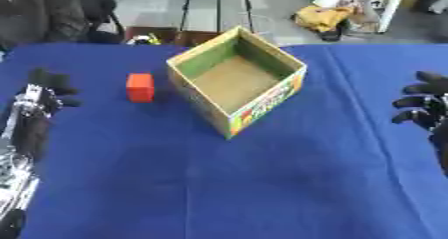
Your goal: Pick up objects on the table and place them in the box.
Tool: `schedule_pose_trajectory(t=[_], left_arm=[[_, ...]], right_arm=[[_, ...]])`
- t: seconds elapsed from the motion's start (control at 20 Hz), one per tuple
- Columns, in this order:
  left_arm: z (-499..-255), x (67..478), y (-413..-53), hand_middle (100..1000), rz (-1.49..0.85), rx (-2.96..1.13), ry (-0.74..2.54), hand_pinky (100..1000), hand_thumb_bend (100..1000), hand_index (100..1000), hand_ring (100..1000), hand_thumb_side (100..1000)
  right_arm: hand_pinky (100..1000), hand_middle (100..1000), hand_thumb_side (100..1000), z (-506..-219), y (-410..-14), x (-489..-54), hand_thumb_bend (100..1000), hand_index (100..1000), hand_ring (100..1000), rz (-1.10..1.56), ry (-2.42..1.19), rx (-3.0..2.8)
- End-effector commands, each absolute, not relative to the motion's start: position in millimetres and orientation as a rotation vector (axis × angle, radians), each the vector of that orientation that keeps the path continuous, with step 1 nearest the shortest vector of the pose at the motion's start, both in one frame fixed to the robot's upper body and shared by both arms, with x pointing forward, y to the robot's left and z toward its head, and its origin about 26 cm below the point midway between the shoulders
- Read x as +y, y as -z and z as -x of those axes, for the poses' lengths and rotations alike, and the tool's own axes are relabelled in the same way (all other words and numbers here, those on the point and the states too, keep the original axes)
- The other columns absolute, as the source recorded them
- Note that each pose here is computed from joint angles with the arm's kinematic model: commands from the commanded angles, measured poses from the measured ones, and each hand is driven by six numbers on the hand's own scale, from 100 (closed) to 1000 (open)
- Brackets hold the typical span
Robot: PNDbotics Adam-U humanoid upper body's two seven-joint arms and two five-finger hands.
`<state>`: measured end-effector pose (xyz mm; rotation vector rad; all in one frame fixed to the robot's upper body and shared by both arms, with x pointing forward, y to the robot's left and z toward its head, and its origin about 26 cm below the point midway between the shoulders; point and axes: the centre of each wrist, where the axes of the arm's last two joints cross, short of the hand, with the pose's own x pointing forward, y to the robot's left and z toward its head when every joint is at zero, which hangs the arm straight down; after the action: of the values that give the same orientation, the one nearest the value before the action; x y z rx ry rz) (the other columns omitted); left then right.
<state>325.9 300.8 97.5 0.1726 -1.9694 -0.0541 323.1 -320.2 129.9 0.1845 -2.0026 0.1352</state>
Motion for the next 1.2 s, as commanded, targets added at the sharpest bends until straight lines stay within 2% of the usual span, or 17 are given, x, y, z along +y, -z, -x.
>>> schedule_pose_trajectory(t=[0.05, 0.35, 0.4, 0.5, 0.55, 0.6, 0.65, 0.7, 0.75, 0.8, 0.85, 0.95, 1.2], left_arm=[[-326, 303, -107, 536, -0.185, -2.001, 0.062, 597, 695, 695, 678, 787], [-326, 304, -109, 538, -0.188, -2.005, 0.071, 597, 723, 695, 680, 760], [-326, 304, -109, 539, -0.188, -2.005, 0.073, 597, 758, 696, 682, 732], [-327, 304, -110, 553, -0.189, -2.002, 0.093, 601, 849, 704, 699, 566], [-328, 305, -112, 561, -0.2, -1.999, 0.132, 603, 859, 714, 709, 463], [-330, 307, -116, 567, -0.22, -1.992, 0.18, 607, 854, 720, 717, 417], [-332, 310, -122, 591, -0.253, -1.983, 0.25, 623, 855, 740, 743, 333], [-336, 314, -129, 598, -0.293, -1.962, 0.333, 628, 849, 745, 750, 324], [-341, 318, -138, 630, -0.342, -1.93, 0.425, 660, 791, 767, 774, 288], [-347, 323, -149, 647, -0.41, -1.886, 0.532, 673, 611, 778, 778, 376], [-354, 327, -162, 657, -0.492, -1.837, 0.643, 682, 712, 784, 777, 255], [-368, 333, -189, 677, -0.654, -1.732, 0.851, 704, 641, 798, 777, 218], [-410, 338, -232, 711, -0.855, -1.47, 1.253, 746, 662, 831, 779, 219]], right_arm=[[493, 607, 575, -322, -143, -326, 100, 791, 596, -0.158, -0.162, -2.035], [493, 608, 576, -322, -143, -326, 100, 792, 596, -0.158, -0.162, -2.036], [492, 608, 576, -322, -143, -326, 100, 792, 596, -0.158, -0.162, -2.036], [492, 608, 576, -322, -143, -326, 100, 792, 596, -0.158, -0.162, -2.035], [492, 608, 576, -322, -143, -326, 100, 792, 596, -0.158, -0.162, -2.034], [492, 607, 576, -322, -143, -326, 100, 792, 596, -0.157, -0.163, -2.033], [492, 608, 576, -322, -143, -326, 100, 793, 596, -0.156, -0.165, -2.031], [492, 608, 576, -322, -142, -327, 100, 793, 596, -0.155, -0.166, -2.03], [492, 608, 576, -321, -142, -327, 100, 793, 597, -0.154, -0.168, -2.028], [492, 608, 580, -321, -142, -327, 100, 793, 597, -0.155, -0.17, -2.026], [492, 608, 577, -321, -142, -327, 100, 793, 597, -0.155, -0.172, -2.025], [492, 608, 577, -321, -141, -327, 100, 793, 597, -0.157, -0.175, -2.019], [491, 608, 578, -321, -137, -326, 100, 794, 597, -0.166, -0.188, -2.001]])
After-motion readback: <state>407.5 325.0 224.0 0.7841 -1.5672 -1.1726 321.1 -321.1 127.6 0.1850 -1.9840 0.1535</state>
